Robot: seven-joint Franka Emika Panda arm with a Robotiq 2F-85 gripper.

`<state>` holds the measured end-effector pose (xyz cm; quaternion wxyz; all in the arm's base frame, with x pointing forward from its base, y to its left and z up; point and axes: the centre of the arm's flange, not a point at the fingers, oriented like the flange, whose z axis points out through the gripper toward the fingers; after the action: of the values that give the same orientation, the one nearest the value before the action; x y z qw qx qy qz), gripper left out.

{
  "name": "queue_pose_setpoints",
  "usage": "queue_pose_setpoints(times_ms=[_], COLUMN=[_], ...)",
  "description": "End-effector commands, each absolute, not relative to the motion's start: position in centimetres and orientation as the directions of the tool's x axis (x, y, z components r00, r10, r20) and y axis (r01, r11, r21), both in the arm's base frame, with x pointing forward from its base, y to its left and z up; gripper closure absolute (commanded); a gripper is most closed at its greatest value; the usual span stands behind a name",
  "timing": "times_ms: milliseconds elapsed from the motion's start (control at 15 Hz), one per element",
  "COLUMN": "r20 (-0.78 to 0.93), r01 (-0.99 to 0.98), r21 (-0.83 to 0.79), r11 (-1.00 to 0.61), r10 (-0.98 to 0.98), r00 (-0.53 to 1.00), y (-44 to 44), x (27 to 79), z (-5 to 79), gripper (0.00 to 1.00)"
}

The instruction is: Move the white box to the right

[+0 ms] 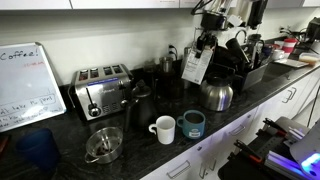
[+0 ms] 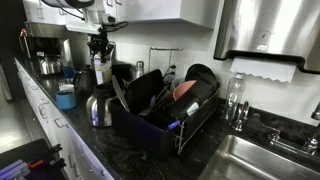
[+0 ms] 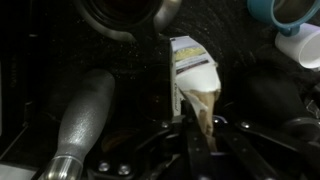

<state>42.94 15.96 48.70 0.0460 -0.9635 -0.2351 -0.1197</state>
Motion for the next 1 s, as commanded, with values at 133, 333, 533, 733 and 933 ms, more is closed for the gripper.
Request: queue_pose_setpoints(times_ms=[133,333,533,733,933], r20=[0.356,0.389,0.432,0.477,0.514], r01=[0.404,0.300,0.176,0.057,-0.047], r21=[0.046,0.174,0.252,0.302,0.334], r11=[-0.914,-0.938,-0.951,-0.952,-0.941], r10=[0.393,0.345,0.274,0.203,0.140], r00=[0.848,0.854,0.860,0.855,0.846], y=[11.5,7.8,4.4,1.6,-1.8], x=[41.4,41.0,40.7,39.2,37.3], z=[54.4,57.2,59.6,63.3,65.9], gripper=[0.99,0.99,0.99,0.99,0.99])
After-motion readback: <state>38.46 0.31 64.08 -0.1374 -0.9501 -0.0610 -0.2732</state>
